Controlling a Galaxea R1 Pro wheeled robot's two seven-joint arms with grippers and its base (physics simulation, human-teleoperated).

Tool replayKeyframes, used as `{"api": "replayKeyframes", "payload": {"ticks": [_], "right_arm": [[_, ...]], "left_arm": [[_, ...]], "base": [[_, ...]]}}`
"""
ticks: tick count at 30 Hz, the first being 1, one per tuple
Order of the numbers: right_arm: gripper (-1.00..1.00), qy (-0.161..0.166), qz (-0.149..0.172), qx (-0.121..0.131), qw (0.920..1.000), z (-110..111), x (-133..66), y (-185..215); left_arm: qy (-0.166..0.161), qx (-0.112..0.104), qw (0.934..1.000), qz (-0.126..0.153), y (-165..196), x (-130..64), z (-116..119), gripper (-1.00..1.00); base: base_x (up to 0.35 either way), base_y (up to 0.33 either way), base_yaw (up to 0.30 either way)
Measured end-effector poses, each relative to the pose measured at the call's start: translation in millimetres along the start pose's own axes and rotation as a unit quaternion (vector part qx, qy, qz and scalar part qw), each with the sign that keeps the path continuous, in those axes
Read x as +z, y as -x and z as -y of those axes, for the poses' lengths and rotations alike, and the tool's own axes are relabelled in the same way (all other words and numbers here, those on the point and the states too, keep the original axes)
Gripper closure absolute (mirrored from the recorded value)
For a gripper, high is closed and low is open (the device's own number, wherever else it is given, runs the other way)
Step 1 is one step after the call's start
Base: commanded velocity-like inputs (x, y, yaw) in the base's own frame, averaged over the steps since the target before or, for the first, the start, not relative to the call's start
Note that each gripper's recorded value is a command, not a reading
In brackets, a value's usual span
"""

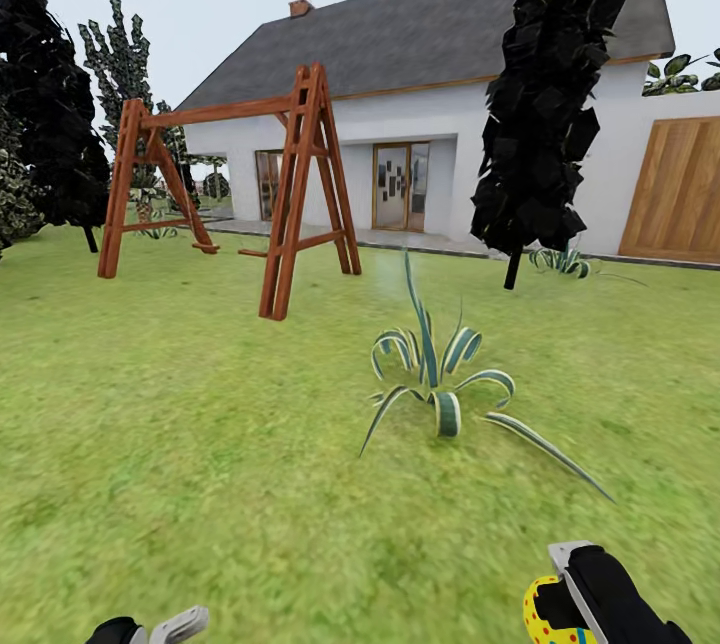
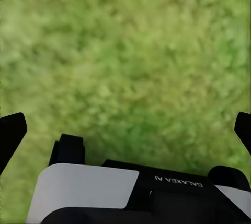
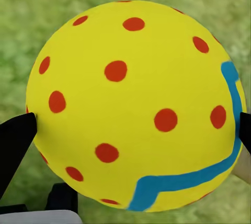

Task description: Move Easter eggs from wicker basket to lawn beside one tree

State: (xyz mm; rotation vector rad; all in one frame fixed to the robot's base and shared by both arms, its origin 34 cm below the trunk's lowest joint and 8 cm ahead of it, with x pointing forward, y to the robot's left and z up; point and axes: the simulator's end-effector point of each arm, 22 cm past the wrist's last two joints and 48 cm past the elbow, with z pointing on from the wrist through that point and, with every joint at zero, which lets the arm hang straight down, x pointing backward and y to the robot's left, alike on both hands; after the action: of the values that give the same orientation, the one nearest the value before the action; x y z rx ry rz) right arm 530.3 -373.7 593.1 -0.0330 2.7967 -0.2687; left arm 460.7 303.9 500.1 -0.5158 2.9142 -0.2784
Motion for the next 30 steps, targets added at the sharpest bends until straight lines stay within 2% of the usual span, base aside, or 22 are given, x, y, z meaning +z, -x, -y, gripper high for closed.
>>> {"api": "replayKeyframes", "payload": {"ticks": [30], "right_arm": [[1.0, 0.0, 0.001, 0.001, 1.0, -11.0, 52.3, -26.8]], "left_arm": [[0.0, 0.001, 1.0, 0.0, -16.0, 56.1, -14.8, -1.0]], "base": [[0.0, 0.0, 0.0]]}}
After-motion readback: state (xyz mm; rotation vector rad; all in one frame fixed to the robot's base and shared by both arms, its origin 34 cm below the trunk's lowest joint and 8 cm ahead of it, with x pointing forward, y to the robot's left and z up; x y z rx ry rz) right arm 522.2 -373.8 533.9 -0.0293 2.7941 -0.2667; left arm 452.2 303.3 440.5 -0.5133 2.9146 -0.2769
